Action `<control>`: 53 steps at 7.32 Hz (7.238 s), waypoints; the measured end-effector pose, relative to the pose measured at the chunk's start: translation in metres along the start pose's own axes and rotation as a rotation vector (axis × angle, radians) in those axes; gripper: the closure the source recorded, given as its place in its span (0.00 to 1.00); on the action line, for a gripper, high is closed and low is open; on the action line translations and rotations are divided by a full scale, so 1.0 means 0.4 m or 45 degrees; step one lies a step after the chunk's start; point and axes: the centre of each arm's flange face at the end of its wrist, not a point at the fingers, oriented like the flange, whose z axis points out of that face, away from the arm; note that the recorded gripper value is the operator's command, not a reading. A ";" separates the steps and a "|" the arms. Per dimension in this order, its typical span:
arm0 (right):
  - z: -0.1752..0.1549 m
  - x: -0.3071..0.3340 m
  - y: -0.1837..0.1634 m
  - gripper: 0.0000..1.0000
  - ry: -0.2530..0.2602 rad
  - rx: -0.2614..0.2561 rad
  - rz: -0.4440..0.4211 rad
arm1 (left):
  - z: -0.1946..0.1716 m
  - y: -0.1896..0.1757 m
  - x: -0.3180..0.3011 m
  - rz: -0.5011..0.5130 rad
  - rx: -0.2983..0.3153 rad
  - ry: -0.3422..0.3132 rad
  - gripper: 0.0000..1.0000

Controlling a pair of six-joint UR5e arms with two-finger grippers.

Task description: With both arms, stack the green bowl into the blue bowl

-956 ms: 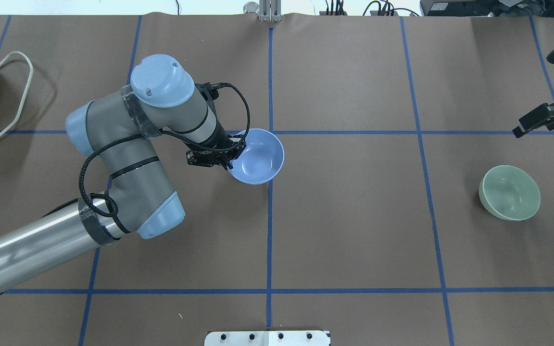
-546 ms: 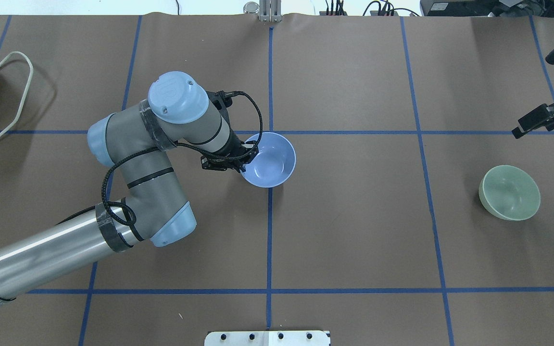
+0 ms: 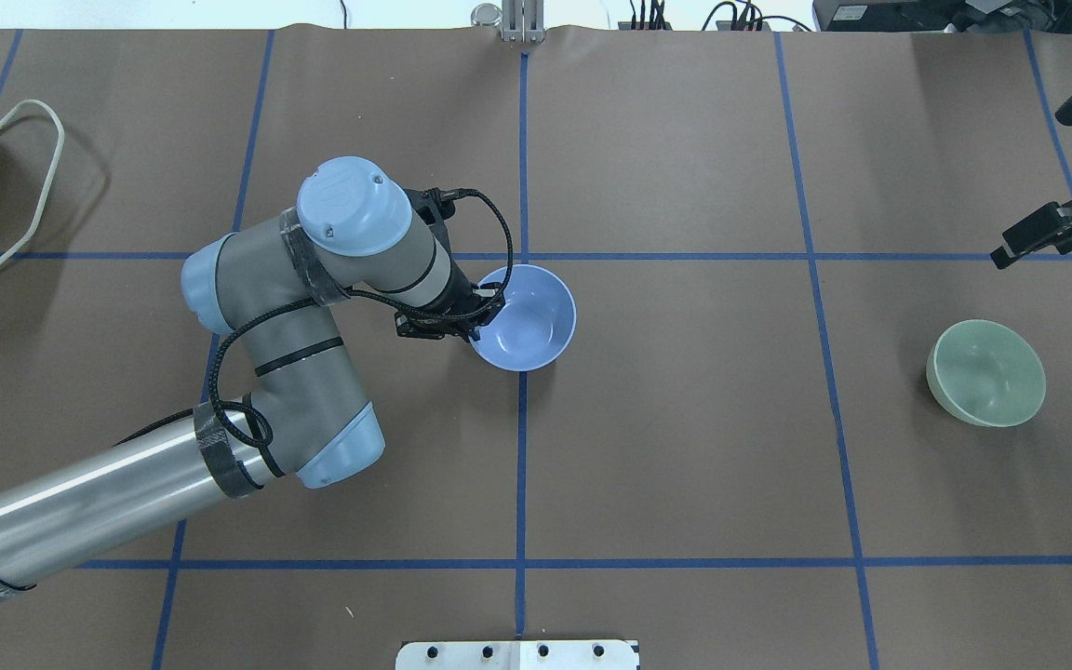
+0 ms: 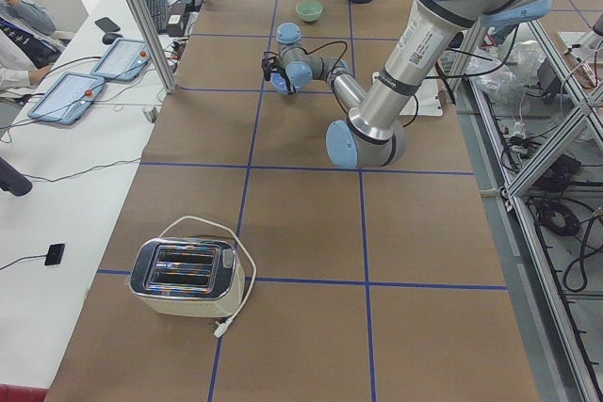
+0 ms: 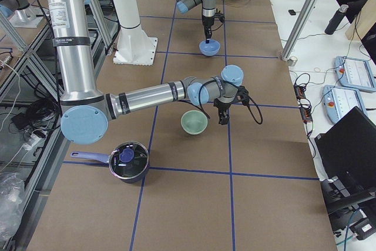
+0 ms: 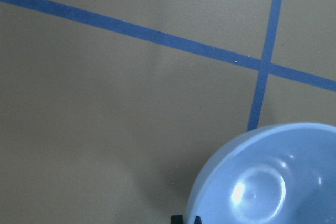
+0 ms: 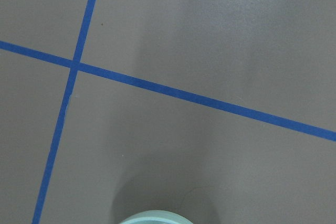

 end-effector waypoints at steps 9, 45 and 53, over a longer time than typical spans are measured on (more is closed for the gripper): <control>-0.001 -0.002 -0.003 0.00 -0.002 0.002 -0.003 | 0.006 0.006 -0.006 0.024 0.000 0.022 0.31; 0.233 0.112 0.223 0.64 -0.115 -0.032 -0.174 | -0.294 -0.326 -0.655 0.314 0.048 -0.084 0.25; 0.231 0.108 0.219 0.95 -0.117 -0.025 -0.184 | -0.294 -0.325 -0.656 0.315 0.049 -0.084 0.25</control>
